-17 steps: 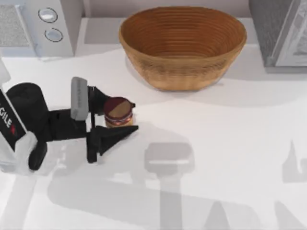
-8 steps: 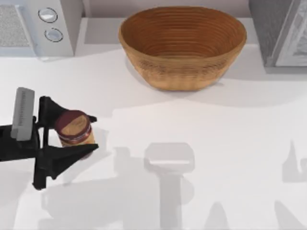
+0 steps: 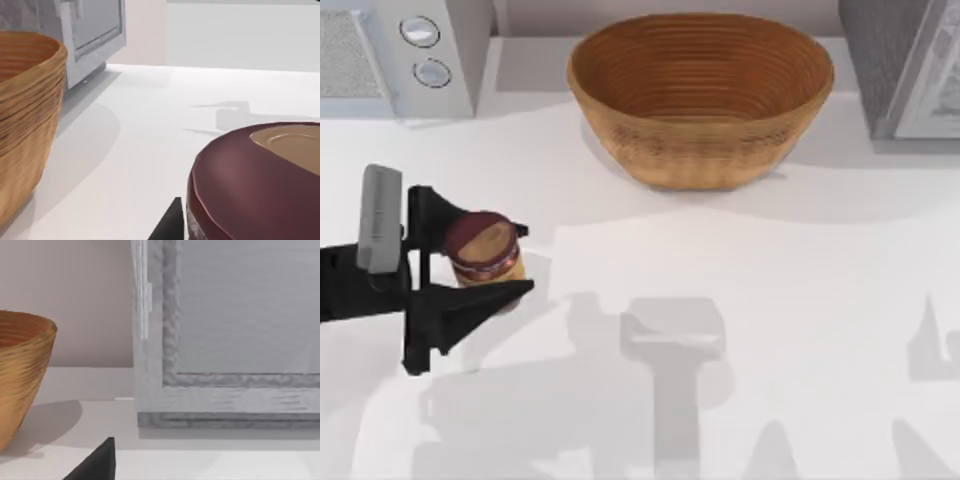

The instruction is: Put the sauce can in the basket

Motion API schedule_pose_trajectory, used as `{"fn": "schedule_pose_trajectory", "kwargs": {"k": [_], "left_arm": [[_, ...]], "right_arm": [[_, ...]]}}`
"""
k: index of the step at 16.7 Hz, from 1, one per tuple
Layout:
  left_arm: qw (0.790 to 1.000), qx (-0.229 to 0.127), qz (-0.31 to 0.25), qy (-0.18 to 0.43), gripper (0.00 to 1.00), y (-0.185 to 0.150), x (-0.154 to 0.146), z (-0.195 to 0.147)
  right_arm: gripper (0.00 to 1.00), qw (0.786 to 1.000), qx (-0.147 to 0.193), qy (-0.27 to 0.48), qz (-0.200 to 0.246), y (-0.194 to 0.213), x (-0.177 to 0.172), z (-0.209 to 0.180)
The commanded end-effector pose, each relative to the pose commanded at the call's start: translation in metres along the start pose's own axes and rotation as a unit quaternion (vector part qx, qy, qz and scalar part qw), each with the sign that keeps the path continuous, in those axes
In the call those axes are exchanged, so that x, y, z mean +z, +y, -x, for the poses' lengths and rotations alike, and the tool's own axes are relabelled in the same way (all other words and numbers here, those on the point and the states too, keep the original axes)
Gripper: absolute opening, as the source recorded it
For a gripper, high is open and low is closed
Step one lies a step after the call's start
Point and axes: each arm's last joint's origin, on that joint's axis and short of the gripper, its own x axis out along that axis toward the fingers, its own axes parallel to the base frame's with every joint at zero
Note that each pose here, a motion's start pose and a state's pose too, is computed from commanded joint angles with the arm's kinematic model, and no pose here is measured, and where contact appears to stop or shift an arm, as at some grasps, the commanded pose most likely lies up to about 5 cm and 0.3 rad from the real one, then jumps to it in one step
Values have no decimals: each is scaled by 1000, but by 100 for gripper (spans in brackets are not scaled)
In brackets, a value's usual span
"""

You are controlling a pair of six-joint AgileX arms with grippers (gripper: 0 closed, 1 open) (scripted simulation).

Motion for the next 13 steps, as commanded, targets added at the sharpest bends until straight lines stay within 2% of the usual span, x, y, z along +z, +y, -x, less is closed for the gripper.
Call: {"fn": "schedule_pose_trajectory", "kwargs": {"k": [4,9,13], "left_arm": [[998,60,-5,9,0,36,17,-31],[987,161,-17,5,0,80,63,-94],[967,253,-13,-4,0,97,103,-146]], "right_arm": [[100,1000,0,0,0,0,0,0],[100,1000,0,0,0,0,0,0],[100,1000,0,0,0,0,0,0]]}}
